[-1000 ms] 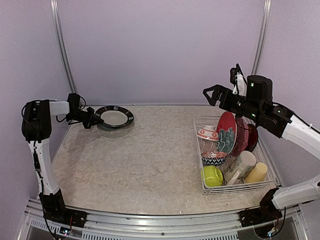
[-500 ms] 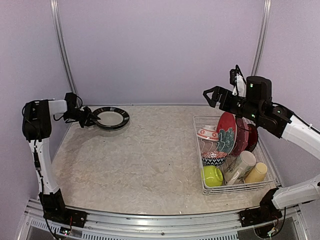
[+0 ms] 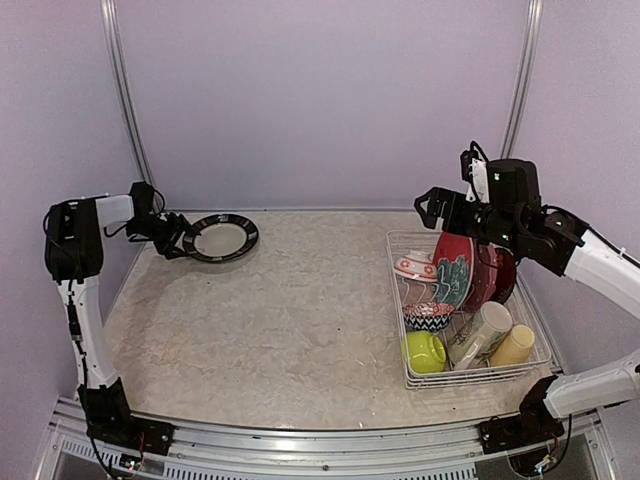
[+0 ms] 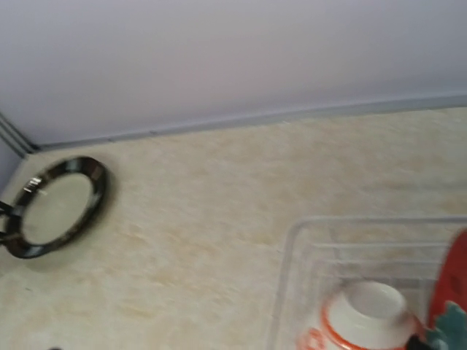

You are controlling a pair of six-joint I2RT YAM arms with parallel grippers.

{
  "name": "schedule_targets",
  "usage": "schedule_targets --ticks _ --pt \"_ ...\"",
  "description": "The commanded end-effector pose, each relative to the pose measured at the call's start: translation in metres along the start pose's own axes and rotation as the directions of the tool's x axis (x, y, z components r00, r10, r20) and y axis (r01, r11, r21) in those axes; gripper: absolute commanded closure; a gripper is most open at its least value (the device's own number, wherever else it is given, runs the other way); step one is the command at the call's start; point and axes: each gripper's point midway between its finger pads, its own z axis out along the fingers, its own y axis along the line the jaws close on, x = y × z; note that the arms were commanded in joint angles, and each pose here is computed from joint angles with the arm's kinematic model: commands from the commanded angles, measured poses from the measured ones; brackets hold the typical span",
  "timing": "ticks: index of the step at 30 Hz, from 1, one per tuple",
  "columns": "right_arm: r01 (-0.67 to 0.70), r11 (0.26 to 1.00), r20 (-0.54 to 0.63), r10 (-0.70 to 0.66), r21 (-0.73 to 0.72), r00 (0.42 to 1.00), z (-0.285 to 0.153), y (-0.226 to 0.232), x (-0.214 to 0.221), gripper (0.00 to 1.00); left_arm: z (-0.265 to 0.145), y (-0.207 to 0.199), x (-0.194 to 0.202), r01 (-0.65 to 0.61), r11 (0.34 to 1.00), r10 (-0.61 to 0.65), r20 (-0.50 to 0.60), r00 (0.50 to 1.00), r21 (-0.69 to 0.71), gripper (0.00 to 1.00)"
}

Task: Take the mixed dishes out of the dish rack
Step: Place the plate on the plate, then grab the plate from the dish rack.

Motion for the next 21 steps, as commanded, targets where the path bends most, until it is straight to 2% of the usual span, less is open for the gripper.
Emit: schedule_targets --ticks 1,3,6,12,17,21 --pt "0.049 0.993 -0.012 -0.048 0.112 0.999 -0.016 -0.021 -0.006 0.01 -0.009 -0.005 -0.007 -0.05 0.997 0.053 0.044 0.998 -0.057 0.24" --pt "0.074 0.984 -0.039 -0.068 0.164 0.997 -0.019 -0.031 -0.004 0.01 -0.014 -0.003 -0.009 -0.053 0.995 0.058 0.064 0.996 -0.084 0.12" --pt "0.113 0.959 -0.087 -0.093 0.261 0.992 -0.025 -0.047 0.0 0.01 -0.032 -0.009 -0.01 -0.065 0.992 0.078 0.117 0.99 -0.11 0.02" --pt "0.17 0.903 -0.169 -0.11 0.395 0.979 -0.038 -0.071 0.004 0.01 -0.086 -0.056 -0.001 -0.151 0.986 0.164 0.22 0.962 -0.077 0.01" --pt "0.226 0.848 -0.257 -0.111 0.479 0.96 -0.032 -0.087 0.018 0.05 -0.126 -0.113 0.037 -0.298 0.954 0.281 0.273 0.92 0.02 0.01" --pt "0.244 0.773 -0.294 -0.078 0.586 0.953 -0.025 -0.107 0.029 0.12 -0.15 -0.151 0.07 -0.403 0.913 0.365 0.31 0.878 0.068 0.01"
